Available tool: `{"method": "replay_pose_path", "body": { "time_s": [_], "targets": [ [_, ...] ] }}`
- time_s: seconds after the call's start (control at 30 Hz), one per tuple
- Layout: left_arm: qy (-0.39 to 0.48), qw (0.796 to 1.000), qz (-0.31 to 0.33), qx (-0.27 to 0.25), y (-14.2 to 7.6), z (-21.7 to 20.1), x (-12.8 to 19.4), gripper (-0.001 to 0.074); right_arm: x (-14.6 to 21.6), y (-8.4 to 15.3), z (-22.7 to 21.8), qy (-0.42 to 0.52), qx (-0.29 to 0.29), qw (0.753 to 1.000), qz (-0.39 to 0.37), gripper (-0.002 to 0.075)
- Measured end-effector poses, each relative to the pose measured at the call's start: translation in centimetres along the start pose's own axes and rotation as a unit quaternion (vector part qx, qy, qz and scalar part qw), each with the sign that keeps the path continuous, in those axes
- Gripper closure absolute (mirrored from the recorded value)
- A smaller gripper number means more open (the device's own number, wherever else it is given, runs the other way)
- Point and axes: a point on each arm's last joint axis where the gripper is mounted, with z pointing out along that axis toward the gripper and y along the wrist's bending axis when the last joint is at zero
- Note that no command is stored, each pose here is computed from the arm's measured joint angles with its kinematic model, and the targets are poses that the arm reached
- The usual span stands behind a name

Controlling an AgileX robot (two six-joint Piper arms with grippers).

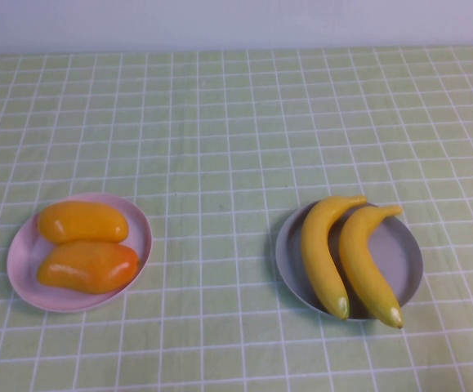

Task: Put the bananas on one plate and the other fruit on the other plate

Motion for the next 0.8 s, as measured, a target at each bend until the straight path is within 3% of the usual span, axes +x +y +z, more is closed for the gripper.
{"method": "replay_pose_path", "body": {
  "time_s": [0.8],
  "targets": [
    [0.0,1.0,0.0,0.0,0.0,0.0,0.0,0.0734,1.3,-0.4,-0.1,0.072,0.021,0.997,0.009,0.0741]
  ]
}}
